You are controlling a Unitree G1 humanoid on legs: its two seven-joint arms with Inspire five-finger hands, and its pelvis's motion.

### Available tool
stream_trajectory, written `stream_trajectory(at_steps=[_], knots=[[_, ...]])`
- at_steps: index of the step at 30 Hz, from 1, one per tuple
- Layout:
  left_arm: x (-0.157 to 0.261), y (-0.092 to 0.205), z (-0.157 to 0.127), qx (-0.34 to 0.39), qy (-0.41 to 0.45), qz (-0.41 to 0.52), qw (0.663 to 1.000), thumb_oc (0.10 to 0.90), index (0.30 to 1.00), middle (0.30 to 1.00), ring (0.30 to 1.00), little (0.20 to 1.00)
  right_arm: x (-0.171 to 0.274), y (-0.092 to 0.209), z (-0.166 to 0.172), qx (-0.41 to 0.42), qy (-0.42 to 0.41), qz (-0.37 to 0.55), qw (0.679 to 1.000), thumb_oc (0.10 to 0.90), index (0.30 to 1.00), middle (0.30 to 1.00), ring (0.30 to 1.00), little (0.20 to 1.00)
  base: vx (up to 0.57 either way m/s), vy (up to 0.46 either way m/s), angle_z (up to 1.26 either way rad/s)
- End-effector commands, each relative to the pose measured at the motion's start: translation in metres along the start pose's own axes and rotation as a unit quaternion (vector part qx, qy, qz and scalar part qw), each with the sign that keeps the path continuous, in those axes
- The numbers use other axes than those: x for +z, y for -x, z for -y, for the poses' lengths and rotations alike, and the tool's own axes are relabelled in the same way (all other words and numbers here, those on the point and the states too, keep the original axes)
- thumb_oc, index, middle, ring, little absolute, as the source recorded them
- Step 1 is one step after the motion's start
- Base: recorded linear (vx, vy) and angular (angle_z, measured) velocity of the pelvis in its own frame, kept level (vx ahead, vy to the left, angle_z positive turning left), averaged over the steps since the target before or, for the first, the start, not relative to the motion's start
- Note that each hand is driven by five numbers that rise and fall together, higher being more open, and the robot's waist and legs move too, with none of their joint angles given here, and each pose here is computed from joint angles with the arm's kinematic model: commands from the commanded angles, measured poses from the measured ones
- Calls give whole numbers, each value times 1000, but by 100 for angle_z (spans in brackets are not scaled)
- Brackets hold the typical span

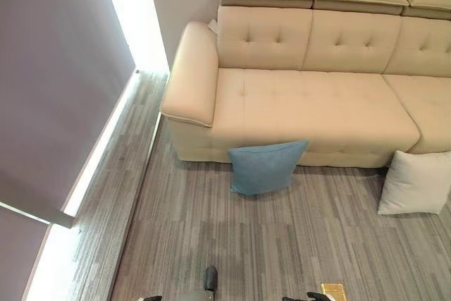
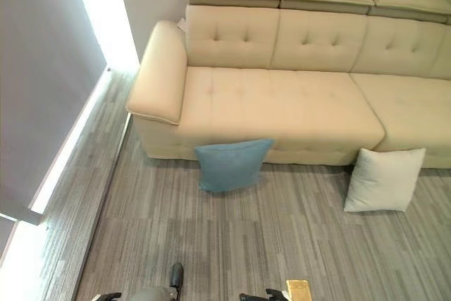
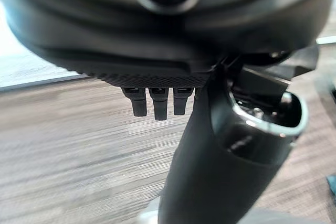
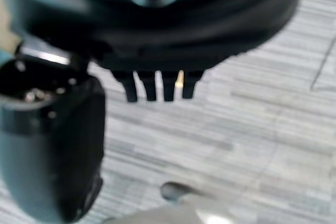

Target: Pick up all the scattered cushions and arrange them neatly on the sofa.

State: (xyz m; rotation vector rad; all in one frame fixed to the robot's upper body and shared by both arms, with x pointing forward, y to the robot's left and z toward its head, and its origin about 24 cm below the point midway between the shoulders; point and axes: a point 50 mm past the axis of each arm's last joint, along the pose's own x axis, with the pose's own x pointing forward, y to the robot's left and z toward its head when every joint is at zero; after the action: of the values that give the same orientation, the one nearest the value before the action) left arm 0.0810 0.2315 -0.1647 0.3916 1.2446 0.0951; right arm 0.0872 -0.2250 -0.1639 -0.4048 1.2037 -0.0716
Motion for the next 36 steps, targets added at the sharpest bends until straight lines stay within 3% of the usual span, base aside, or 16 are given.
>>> stream_trajectory(at_steps=[1, 11, 23, 36], knots=[[24, -2, -2, 3, -1, 46, 999, 800, 900, 900, 900, 900, 20, -3, 16, -18, 10, 38, 999, 800, 900, 900, 900, 900, 124, 49, -31], [24, -2, -3, 1, 7, 44, 999, 800, 900, 900, 900, 900, 38, -5, 25, -31, 31, 64, 997, 800, 900, 900, 900, 900, 216, -77, -19], [33, -2, 6, -9, 17, 59, 998, 800, 900, 900, 900, 900, 32, -5, 34, -47, 1, 58, 997, 800, 900, 900, 900, 900, 165, -214, -3], [10, 0, 10, -16, 14, 27, 999, 800, 900, 900, 900, 900, 10, -3, 30, -43, 2, 25, 999, 800, 900, 900, 900, 900, 212, 34, -7]])
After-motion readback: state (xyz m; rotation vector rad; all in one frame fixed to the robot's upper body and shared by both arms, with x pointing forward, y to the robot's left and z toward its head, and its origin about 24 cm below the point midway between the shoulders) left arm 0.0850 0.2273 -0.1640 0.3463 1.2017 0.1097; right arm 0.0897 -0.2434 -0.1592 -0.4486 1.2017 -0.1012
